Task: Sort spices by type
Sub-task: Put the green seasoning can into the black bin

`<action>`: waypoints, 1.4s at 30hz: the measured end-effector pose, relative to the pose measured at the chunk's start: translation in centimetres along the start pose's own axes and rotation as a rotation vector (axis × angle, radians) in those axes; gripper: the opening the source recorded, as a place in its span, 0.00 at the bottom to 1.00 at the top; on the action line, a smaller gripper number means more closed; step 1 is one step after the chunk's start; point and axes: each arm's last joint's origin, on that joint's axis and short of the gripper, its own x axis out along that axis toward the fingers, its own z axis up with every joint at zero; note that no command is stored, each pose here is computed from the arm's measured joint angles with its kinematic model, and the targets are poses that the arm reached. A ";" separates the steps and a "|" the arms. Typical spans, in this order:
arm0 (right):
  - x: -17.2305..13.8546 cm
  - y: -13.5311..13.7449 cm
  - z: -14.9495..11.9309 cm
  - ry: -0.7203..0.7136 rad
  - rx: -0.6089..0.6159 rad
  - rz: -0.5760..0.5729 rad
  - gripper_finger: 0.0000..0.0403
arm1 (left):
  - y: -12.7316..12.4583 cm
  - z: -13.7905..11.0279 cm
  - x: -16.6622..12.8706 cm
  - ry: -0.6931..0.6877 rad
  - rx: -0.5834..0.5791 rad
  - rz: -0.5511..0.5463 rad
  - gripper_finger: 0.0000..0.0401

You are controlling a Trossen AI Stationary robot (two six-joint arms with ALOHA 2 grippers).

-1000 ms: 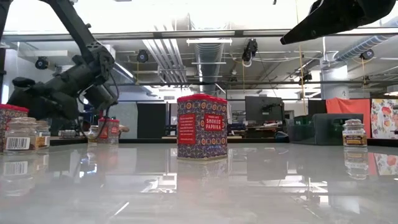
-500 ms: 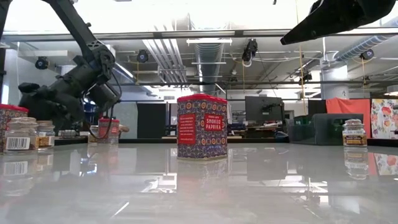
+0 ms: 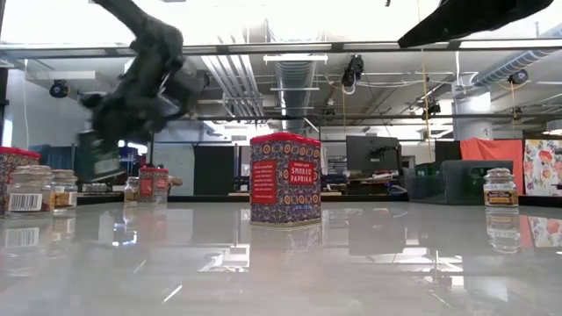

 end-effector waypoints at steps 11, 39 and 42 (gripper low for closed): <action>-0.7 -0.8 0.0 0.007 -0.021 -0.005 0.65 | -9.9 -2.3 -9.0 -0.555 0.385 -0.130 0.28; -2.2 -0.6 -1.5 0.092 0.028 0.043 0.65 | -24.7 2.4 -7.4 -0.257 0.753 -0.093 0.28; -2.2 -0.6 -1.6 0.092 0.030 0.044 0.64 | -24.9 1.7 -7.0 -0.239 0.736 -0.092 0.28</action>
